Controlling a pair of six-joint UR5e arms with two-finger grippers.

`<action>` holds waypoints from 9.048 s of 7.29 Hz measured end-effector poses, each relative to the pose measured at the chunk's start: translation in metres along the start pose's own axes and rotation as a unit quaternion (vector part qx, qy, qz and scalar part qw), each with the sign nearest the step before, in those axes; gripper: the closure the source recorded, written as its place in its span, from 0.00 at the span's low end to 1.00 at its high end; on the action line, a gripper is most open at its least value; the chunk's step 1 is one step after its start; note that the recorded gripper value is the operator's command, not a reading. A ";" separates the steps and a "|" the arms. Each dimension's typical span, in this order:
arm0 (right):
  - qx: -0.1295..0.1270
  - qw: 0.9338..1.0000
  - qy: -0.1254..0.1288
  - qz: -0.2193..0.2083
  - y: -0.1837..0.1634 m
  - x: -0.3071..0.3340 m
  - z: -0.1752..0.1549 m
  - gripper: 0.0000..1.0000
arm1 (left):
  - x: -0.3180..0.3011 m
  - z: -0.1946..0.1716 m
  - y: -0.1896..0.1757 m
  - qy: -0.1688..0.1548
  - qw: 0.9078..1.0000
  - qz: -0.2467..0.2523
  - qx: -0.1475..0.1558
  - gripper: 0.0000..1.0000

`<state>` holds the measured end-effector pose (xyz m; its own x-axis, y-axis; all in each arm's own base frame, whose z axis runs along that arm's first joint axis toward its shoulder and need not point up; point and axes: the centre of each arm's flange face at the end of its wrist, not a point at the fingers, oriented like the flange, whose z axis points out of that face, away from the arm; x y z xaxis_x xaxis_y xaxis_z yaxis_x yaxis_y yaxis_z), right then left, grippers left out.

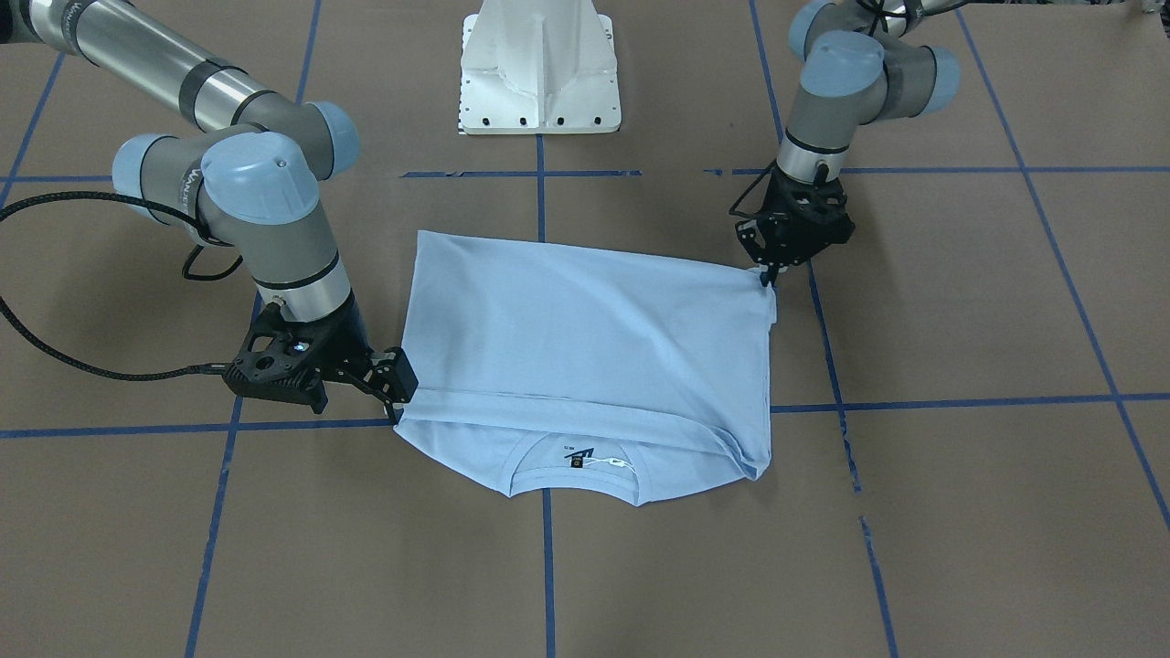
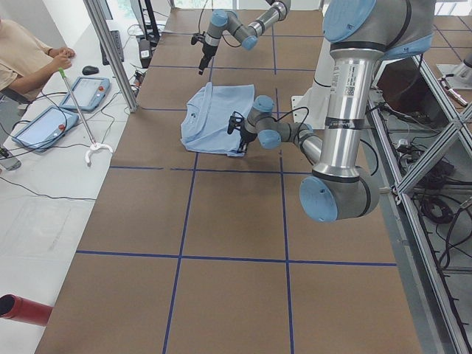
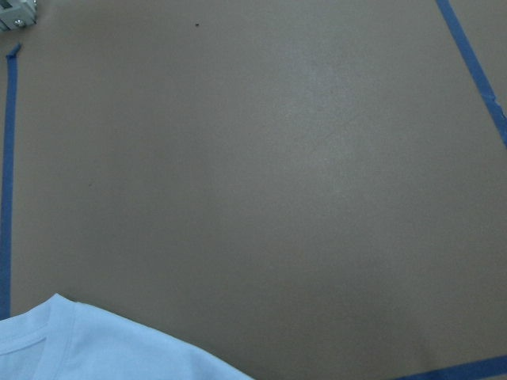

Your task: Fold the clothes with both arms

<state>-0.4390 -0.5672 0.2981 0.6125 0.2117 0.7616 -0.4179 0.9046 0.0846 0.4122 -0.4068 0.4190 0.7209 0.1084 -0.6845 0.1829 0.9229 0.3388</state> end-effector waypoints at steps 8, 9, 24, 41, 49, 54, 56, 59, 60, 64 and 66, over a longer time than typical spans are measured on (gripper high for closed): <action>-0.001 1.000 -0.006 0.002 0.008 -0.014 -0.001 0.01 | -0.117 0.100 -0.281 -0.093 0.987 0.069 0.113 0.00; -0.001 1.000 -0.011 0.012 0.016 -0.029 -0.001 0.04 | -0.118 0.088 -0.273 -0.069 0.988 0.077 0.118 0.00; 0.004 0.997 0.043 0.061 0.120 -0.204 0.079 0.98 | -0.107 0.055 -0.250 -0.009 0.989 0.086 0.120 0.00; 0.030 0.998 -0.020 -0.044 0.324 0.026 -0.062 0.00 | -0.096 0.054 -0.247 -0.002 0.989 0.090 0.121 0.00; 0.053 0.964 -0.041 -0.259 0.413 0.017 -0.081 0.49 | -0.081 0.059 -0.236 0.009 0.990 0.077 0.115 0.00; 0.068 0.946 -0.036 -0.316 0.421 0.017 -0.077 0.54 | -0.078 0.059 -0.235 0.011 0.990 0.076 0.114 0.00; 0.070 0.942 -0.037 -0.325 0.421 0.016 -0.076 0.56 | -0.078 0.059 -0.235 0.011 0.990 0.076 0.114 0.00; 0.067 0.941 -0.033 -0.329 0.424 0.017 -0.072 0.91 | -0.079 0.059 -0.235 0.011 0.990 0.076 0.114 0.00; 0.066 0.942 -0.034 -0.329 0.424 0.016 -0.072 1.00 | -0.079 0.059 -0.235 0.011 0.990 0.076 0.114 0.00; 0.072 0.945 -0.048 -0.316 0.421 -0.001 -0.081 1.00 | -0.078 0.058 -0.235 0.012 0.990 0.076 0.115 0.00; 0.075 0.947 -0.049 -0.308 0.415 -0.002 -0.081 1.00 | -0.076 0.056 -0.235 0.014 0.990 0.076 0.116 0.00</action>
<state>-0.5594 -0.1617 0.2792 0.7093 -0.3811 0.5930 -0.0960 0.7812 0.6168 0.3520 -0.6530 0.4278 0.7343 0.2524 -0.6302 0.2246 0.7858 0.5763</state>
